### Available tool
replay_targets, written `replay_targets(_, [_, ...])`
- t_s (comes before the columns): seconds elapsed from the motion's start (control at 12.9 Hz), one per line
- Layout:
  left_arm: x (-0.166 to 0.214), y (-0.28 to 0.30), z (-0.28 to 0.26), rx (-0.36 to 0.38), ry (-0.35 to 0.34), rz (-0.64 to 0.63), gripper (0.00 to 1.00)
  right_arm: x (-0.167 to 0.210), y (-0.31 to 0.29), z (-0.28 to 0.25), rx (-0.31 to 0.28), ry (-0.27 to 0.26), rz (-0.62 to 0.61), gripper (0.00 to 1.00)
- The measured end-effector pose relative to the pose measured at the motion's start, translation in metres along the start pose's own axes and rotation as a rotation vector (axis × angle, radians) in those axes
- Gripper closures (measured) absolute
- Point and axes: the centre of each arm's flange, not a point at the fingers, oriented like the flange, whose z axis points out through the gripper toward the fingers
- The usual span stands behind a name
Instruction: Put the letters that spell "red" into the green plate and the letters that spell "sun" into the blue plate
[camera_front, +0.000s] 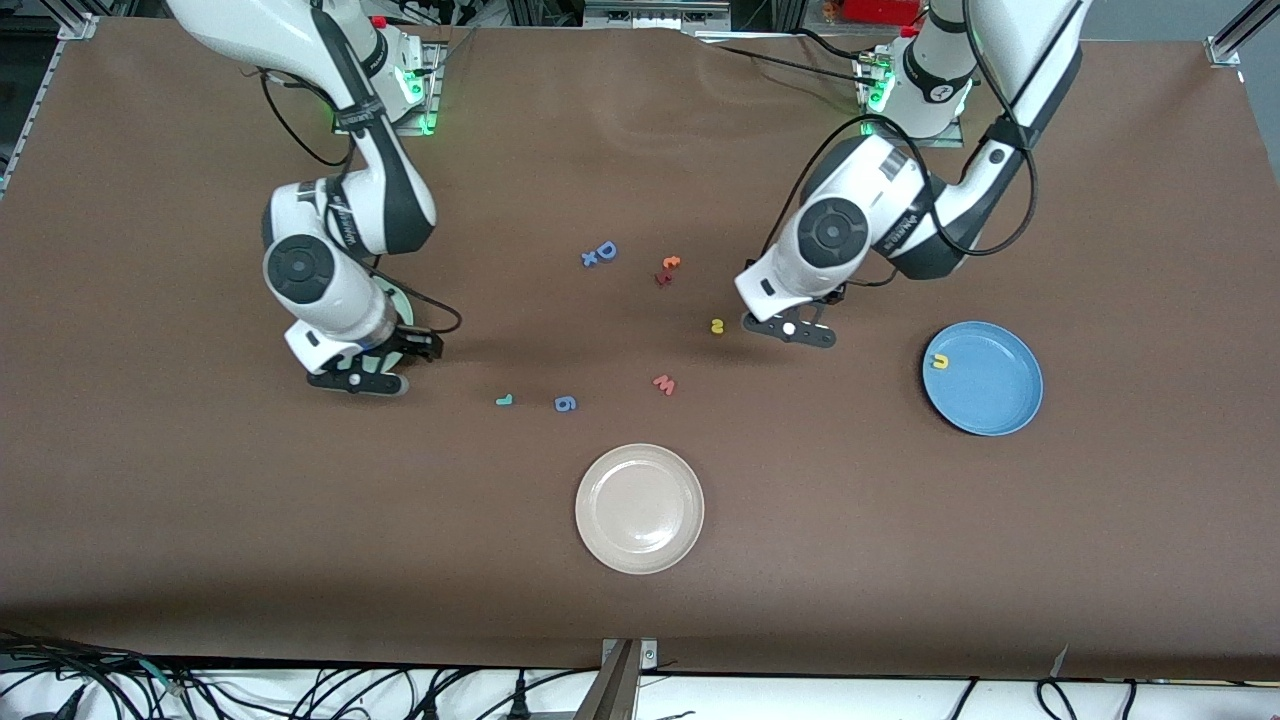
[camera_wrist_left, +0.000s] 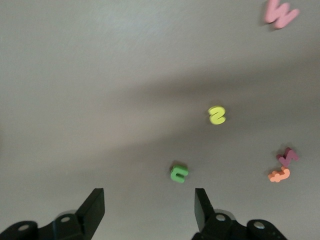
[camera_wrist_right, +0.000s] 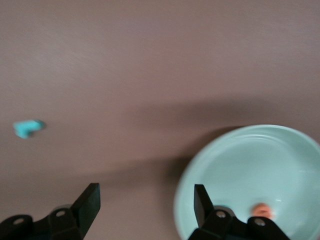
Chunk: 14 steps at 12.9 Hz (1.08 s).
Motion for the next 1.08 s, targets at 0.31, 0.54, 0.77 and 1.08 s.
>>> replay_targets(0.31, [0.004,0.004,0.002,0.016,0.064,0.132,0.07,0.016,-0.085,0.014,0.039,0.031,0.157,0.16])
replay_targets(0.54, [-0.002,0.002,0.025,0.019,0.022,0.153,0.01,0.027,-0.102,0.035,0.036,0.032,0.197,0.16])
replay_targets(0.77, [-0.013,0.004,0.056,0.022,-0.032,0.168,0.01,0.029,-0.103,0.055,0.028,0.029,0.201,0.21])
replay_targets(1.08, [-0.019,0.009,0.083,-0.004,-0.025,0.179,0.00,0.024,-0.109,0.069,0.027,0.020,0.191,0.38])
